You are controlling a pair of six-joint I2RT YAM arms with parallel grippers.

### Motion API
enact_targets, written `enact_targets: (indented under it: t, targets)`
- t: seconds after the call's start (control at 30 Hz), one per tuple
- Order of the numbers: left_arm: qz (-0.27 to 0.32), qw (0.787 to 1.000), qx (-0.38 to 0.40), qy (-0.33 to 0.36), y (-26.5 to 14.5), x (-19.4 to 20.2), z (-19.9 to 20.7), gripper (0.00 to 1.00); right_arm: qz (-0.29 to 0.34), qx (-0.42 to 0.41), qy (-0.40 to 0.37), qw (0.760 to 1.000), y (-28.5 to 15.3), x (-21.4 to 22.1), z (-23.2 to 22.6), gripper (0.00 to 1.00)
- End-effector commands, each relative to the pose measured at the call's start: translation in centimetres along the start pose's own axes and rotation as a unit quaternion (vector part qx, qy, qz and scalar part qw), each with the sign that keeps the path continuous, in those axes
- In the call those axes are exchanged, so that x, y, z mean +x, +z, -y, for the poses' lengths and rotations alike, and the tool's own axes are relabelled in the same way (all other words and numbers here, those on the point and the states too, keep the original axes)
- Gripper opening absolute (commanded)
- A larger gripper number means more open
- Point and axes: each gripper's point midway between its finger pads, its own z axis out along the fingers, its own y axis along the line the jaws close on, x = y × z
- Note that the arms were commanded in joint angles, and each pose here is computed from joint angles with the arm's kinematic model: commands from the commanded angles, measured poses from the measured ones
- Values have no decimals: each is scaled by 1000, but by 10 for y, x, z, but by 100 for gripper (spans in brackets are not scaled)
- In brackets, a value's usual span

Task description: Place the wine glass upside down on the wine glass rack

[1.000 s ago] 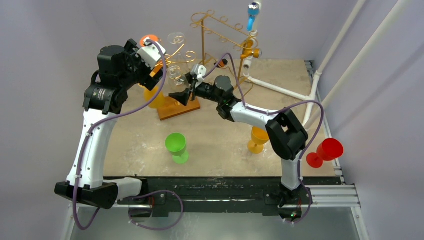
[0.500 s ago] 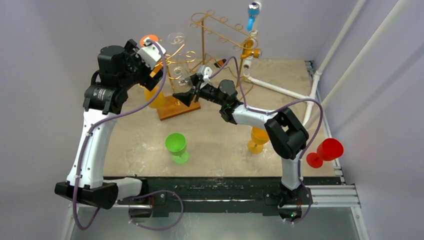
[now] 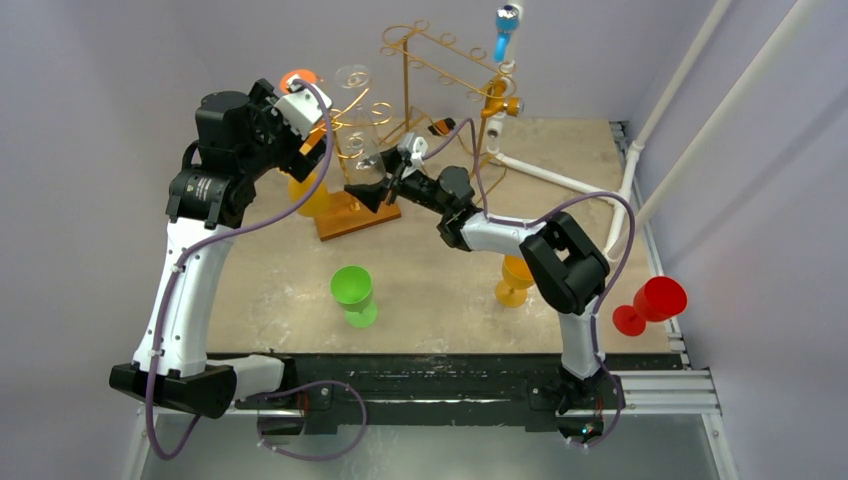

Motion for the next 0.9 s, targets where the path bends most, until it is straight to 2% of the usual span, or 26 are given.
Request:
enact_targets:
  t: [0.0, 0.07, 0.1, 0.5, 0.7, 0.73, 0.8, 0.87]
  targets:
    - [11, 1000, -16, 4, -7, -10, -9, 92, 71, 18, -29, 997, -1, -38, 7, 81]
    - [10, 1000, -15, 6, -7, -10, -9, 92, 72, 22, -30, 997, -2, -38, 8, 98]
    - [11, 1000, -15, 6, -7, -10, -9, 92, 70, 22, -30, 997, -3, -36, 8, 99]
    - [10, 1000, -14, -5, -5, -11, -9, 92, 62, 47, -49, 996, -26, -54, 3, 99]
    - [11, 999, -2, -34, -1, -14, -5, 97, 5, 86, -30, 996, -55, -84, 5, 99]
    - [10, 999, 1, -38, 0, -15, -4, 98, -15, 91, -24, 995, -59, -86, 6, 98]
    - [10, 999, 5, -44, 2, -15, -3, 99, -47, 96, -15, 994, -64, -91, 8, 89]
    - [8, 999, 7, -46, 5, -14, -2, 100, -78, 108, 6, 991, -63, -103, 15, 67]
